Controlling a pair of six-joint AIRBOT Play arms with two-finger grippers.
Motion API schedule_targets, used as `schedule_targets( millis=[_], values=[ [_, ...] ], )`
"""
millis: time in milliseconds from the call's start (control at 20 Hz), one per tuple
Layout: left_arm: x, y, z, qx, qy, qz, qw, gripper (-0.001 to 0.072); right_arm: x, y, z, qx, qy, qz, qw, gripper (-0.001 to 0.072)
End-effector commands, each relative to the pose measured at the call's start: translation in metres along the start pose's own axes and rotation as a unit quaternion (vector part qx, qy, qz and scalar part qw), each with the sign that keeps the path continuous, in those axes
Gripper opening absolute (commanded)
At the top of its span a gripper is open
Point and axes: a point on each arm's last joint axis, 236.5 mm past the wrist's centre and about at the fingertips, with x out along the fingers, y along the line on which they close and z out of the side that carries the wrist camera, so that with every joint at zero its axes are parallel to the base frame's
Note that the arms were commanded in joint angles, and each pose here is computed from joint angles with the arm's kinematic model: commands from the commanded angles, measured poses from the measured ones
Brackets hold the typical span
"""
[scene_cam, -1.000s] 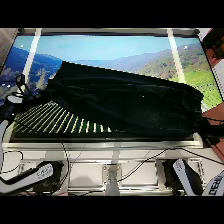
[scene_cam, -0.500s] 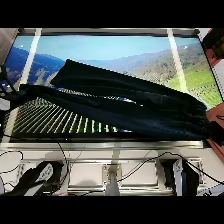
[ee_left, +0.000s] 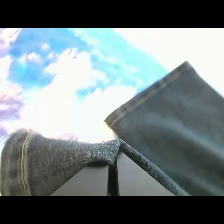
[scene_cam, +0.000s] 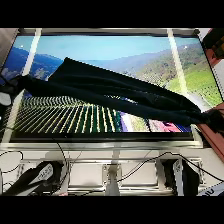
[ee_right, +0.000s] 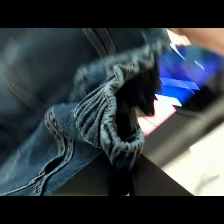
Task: Fold the clothes and pants, and hang the long-sleeved shirts on hangers.
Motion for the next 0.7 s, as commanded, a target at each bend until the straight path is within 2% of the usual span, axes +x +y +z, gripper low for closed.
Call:
schedule_targets(
  millis=[0,150,350,650],
  values=[
    [0.048,-0.017,0.012,-0.011,0.005,-0.012,1.0,0.0017,0.018,0.011,0.043,0.073,-0.055,0.041,0.995,0.0038],
    [0.1,-0.05,-0.005,0.005,0.066,-0.036,0.997,0.0017,0.051,0.02,0.064,0.136,-0.046,0.087,0.986,0.0039],
    [0.153,-0.091,-0.021,0.023,0.101,-0.063,0.993,0.0017,0.103,0.024,0.077,0.178,-0.031,0.097,0.979,0.0039],
    [0.197,-0.12,-0.02,-0.037,0.087,-0.076,0.993,0.0017,0.154,0.041,0.11,0.235,-0.099,0.089,0.963,0.0038]
  ],
)
